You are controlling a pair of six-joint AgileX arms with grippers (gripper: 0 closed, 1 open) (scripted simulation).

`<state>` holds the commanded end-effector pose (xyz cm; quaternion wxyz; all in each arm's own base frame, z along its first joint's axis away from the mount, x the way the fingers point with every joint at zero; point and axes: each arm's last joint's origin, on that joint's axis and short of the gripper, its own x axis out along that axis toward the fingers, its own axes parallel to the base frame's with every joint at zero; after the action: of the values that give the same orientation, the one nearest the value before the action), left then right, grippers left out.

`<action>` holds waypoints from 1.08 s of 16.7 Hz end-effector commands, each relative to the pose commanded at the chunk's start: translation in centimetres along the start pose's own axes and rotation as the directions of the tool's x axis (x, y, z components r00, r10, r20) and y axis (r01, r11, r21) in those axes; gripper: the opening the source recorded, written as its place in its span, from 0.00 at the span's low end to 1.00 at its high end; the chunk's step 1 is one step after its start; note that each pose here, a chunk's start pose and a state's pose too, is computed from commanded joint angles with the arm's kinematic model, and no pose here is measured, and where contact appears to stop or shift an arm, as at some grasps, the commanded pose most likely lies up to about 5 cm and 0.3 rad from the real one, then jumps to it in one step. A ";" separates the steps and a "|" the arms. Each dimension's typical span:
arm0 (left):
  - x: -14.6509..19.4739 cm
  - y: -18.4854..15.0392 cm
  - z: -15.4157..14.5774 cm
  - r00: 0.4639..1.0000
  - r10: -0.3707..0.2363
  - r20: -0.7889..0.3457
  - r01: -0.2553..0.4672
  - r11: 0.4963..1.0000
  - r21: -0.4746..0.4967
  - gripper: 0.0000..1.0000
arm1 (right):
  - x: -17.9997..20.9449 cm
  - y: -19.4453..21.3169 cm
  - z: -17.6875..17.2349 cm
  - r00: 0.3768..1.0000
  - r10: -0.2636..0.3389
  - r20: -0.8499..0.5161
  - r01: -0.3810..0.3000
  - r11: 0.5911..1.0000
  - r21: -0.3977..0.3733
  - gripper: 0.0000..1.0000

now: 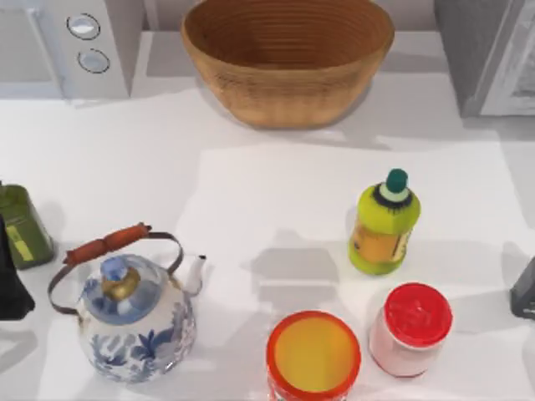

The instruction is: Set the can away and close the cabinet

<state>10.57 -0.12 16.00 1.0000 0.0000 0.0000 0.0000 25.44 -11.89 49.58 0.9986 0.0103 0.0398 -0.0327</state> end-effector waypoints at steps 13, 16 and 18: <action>0.0 0.0 0.0 1.000 0.000 0.000 0.000 1.000 0.000 1.00 | -4.0 21.3 0.5 0.996 0.064 0.066 -0.063 0.998 -0.027 1.00; 0.0 0.0 0.0 1.000 0.000 0.000 0.000 1.000 0.000 1.00 | -4.3 21.5 0.7 0.995 0.065 0.074 -0.064 0.998 -0.022 1.00; 0.0 0.0 0.0 1.000 0.000 0.000 0.000 1.000 0.000 1.00 | -4.8 20.4 1.1 0.996 0.018 0.087 -0.015 1.000 -0.026 1.00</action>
<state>10.57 -0.12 16.00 1.0000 0.0000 0.0000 0.0000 22.07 8.75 51.38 0.9997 -0.0033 -0.0037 -0.0244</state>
